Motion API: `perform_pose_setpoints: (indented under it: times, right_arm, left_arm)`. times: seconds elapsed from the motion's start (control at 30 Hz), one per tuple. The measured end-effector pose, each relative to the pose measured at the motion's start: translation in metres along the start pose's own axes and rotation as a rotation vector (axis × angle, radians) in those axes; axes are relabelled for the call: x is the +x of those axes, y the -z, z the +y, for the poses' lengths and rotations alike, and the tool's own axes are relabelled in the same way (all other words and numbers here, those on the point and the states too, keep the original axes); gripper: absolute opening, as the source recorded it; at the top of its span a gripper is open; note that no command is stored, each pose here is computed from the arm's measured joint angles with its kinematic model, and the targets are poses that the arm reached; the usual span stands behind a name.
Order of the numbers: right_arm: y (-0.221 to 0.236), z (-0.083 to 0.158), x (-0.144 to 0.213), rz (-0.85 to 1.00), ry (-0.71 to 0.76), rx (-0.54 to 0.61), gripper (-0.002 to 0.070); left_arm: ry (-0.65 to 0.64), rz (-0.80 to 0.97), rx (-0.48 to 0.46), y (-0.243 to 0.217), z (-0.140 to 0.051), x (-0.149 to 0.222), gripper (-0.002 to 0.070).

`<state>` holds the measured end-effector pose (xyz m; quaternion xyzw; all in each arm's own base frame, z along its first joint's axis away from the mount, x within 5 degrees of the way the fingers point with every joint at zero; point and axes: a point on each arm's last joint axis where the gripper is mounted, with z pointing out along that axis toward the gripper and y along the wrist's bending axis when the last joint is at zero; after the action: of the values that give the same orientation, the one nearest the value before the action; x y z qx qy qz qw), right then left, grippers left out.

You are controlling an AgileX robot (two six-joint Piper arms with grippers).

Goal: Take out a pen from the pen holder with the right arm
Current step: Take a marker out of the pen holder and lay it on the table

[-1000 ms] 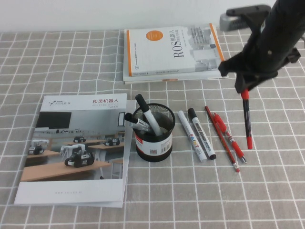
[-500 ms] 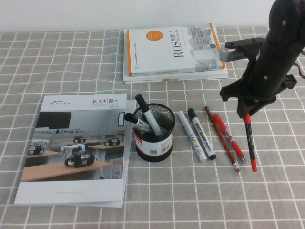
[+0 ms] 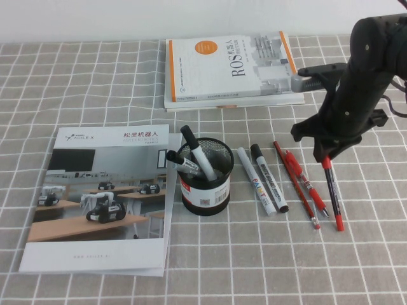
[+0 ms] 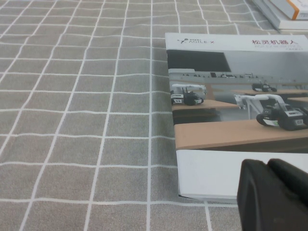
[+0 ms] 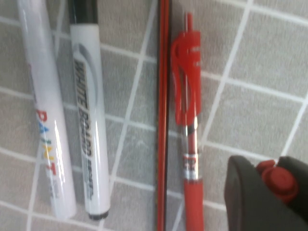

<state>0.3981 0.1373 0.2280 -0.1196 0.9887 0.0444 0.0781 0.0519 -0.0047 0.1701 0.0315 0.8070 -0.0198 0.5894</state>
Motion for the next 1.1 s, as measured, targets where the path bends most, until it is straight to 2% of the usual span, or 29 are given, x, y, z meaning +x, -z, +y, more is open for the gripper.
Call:
perform_pose_setpoints:
  times: [0.57, 0.67, 0.87, 1.1]
  right_arm:
    - [-0.015, 0.001, -0.004, 0.000, -0.010, -0.014, 0.0069]
    - [-0.015, 0.002, -0.004, -0.003, -0.016, -0.028, 0.0101]
    - [-0.015, 0.003, -0.005, -0.010, -0.020, -0.034, 0.0230]
    - [-0.015, 0.003, -0.005, -0.010, -0.020, -0.034, 0.0260]
  left_arm:
    - [0.000, 0.000, 0.000, 0.000, 0.000, 0.000, -0.0003]
    - [0.000, 0.000, 0.000, 0.000, 0.000, 0.000, -0.0003]
    - [0.000, 0.000, 0.000, 0.000, 0.000, 0.000, -0.0003]
    - [0.000, 0.000, 0.000, 0.000, 0.000, 0.000, -0.0003]
